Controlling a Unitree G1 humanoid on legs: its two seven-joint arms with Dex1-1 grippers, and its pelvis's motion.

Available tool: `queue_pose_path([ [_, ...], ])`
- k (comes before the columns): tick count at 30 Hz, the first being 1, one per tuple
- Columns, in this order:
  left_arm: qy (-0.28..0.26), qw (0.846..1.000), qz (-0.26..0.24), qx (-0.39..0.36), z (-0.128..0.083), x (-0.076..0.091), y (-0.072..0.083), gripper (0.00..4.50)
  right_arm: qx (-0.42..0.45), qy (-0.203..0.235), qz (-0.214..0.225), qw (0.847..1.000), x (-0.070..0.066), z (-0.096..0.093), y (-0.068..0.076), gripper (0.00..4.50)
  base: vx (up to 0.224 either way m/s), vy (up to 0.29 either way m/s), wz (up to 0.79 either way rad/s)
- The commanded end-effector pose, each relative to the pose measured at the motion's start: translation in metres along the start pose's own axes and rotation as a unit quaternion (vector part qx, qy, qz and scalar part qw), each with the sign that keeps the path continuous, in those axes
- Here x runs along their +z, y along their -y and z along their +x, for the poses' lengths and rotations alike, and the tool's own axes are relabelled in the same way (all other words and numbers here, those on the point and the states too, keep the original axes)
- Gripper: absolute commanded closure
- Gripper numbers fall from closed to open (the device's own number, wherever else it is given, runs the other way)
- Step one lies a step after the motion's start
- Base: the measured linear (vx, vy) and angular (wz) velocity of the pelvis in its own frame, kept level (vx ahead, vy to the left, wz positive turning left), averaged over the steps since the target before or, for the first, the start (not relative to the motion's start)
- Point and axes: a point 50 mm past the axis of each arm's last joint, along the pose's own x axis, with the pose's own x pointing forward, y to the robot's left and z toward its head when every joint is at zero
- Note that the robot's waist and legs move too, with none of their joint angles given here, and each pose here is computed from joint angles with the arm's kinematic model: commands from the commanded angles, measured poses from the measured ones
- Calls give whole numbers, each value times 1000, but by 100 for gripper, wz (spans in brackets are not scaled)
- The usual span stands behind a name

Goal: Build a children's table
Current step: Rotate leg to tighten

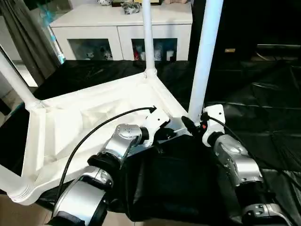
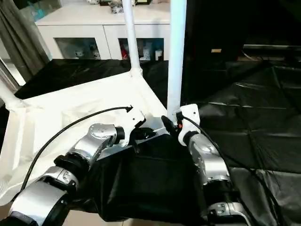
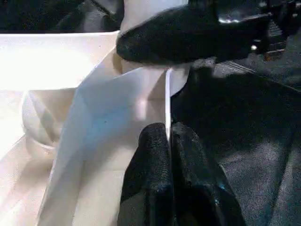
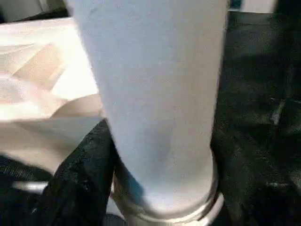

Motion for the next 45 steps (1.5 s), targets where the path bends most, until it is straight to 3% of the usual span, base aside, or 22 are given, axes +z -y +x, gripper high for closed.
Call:
queue_pose_path([
  [1,28,997,28,-74,-1,9,9,450,145,-31,-19,989,-12,-2,-30,91,0,0,0],
  [3,26,996,28,-82,-2,8,10,450,155,-32,-23,987,-12,-4,-30,91,0,0,0],
  [9,9,985,44,-168,-24,-6,13,450,259,-48,-52,963,-10,-35,-15,91,0,0,0],
  [15,5,976,40,-213,-44,-11,9,450,289,-47,-62,954,-5,-50,-4,91,0,0,0],
  [16,6,975,40,-218,-47,-11,9,450,294,-46,-61,953,-4,-51,-3,123,0,0,0],
  [19,4,974,40,-223,-50,-11,9,450,306,-48,-56,949,-5,-53,-4,123,0,0,0],
  [22,4,974,39,-225,-53,-11,9,450,317,-53,-52,945,-7,-55,-7,163,0,0,0],
  [27,5,973,36,-227,-55,-13,9,450,327,-51,-44,943,-8,-55,-11,190,0,0,0],
  [30,8,981,39,-190,-49,-12,7,450,296,-46,-36,953,-12,-51,-13,192,0,0,0],
  [32,9,992,32,-122,-38,-9,1,450,208,-53,-22,976,-21,-39,-10,194,0,0,0],
  [35,18,997,20,-67,-26,-3,-2,450,123,-65,-1,990,-32,-27,-11,195,0,0,0],
  [43,26,999,9,35,6,12,1,450,-35,-81,43,995,-42,3,-24,196,0,0,0],
  [45,29,999,10,37,10,14,3,450,-35,-80,45,995,-41,9,-29,196,0,0,0],
])
